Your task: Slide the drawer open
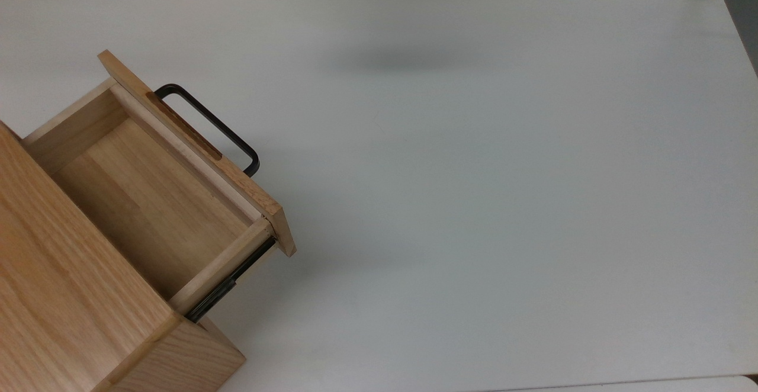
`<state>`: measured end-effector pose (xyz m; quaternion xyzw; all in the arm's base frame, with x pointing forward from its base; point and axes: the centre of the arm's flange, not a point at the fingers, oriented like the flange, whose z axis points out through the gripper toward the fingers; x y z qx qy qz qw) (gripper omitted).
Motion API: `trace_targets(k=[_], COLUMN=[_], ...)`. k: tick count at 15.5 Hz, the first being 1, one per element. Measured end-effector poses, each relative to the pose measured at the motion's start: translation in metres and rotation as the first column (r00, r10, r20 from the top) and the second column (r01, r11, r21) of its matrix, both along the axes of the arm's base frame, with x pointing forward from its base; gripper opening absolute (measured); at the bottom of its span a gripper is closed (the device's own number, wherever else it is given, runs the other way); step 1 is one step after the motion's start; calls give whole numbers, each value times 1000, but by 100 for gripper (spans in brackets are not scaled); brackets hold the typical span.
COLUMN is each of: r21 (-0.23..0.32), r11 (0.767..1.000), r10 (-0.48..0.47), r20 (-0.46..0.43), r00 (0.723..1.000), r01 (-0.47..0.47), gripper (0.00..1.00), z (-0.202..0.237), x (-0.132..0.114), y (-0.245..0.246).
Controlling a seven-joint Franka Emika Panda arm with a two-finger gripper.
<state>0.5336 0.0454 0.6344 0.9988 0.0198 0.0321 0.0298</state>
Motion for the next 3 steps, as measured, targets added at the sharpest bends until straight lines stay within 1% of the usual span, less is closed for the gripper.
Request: trace_targets(k=[1,3], r21=[15,29], r11=[999,997], r10=[-32,-71], r20=[-4,-12], r00=[999,997], r01=[32,71], gripper=[100,100], z=[1,0], x=[-1,-1], y=[-11,-30])
